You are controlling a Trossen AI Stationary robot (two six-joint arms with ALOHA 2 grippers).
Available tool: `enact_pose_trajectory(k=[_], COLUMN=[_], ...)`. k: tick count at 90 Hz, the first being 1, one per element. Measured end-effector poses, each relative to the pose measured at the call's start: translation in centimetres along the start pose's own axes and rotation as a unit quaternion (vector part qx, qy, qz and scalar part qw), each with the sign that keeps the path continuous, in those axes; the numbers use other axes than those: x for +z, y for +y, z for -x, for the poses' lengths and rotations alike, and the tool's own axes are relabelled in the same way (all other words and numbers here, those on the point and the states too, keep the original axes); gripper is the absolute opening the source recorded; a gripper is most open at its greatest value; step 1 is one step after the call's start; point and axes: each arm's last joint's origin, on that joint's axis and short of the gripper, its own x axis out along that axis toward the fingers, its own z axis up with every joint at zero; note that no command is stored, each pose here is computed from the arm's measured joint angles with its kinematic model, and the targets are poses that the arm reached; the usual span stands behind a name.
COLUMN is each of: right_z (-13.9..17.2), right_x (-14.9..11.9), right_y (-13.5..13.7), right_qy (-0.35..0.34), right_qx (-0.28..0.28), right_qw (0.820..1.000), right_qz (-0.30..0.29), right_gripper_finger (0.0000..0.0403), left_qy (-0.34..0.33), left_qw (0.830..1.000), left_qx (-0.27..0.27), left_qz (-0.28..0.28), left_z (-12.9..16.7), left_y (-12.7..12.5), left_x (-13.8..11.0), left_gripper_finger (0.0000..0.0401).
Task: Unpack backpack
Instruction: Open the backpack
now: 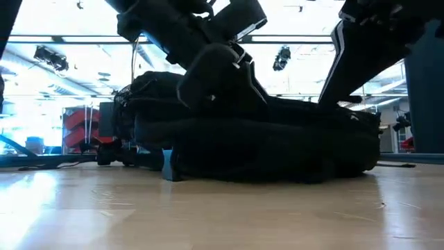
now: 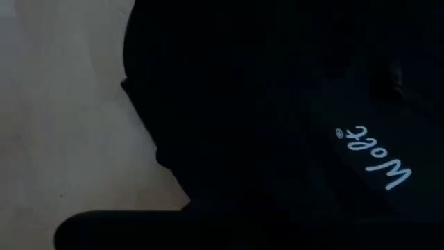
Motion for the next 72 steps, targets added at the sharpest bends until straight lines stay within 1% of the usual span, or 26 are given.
enact_pose_trajectory(k=[21,72], right_z=[0.06,0.08], right_x=[-0.06,-0.09], right_y=[-0.12,-0.15], right_qy=[0.003,0.005], right_qx=[-0.003,-0.004], right_qw=[1.0,1.0], right_qz=[0.002,0.002], right_gripper_finger=[0.0,0.0], left_qy=[-0.023,-0.023], left_qw=[1.0,1.0], left_qx=[0.003,0.002], left_qz=[0.007,0.006], left_z=[0.01,-0.01], left_y=[0.11,0.16], left_x=[0.45,0.43], left_gripper_finger=[0.0233,0.0231])
